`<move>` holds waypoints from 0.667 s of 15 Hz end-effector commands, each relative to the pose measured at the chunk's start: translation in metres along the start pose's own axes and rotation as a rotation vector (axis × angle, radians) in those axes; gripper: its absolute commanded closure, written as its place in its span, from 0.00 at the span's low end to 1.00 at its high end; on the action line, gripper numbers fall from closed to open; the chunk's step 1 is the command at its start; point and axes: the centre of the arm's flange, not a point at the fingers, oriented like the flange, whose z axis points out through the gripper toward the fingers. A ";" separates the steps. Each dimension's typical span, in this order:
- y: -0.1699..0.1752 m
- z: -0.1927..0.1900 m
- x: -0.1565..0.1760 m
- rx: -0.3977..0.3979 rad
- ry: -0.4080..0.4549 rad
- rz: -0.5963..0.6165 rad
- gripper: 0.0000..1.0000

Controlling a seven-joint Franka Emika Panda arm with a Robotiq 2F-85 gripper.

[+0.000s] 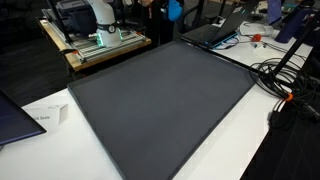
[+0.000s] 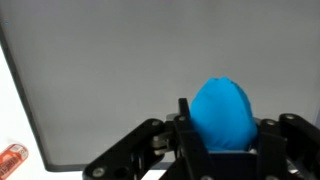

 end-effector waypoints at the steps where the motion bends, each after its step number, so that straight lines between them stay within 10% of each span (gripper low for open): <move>1: 0.006 -0.010 -0.009 0.013 -0.032 0.000 0.47; 10: 0.009 -0.001 -0.014 0.011 -0.107 0.006 0.00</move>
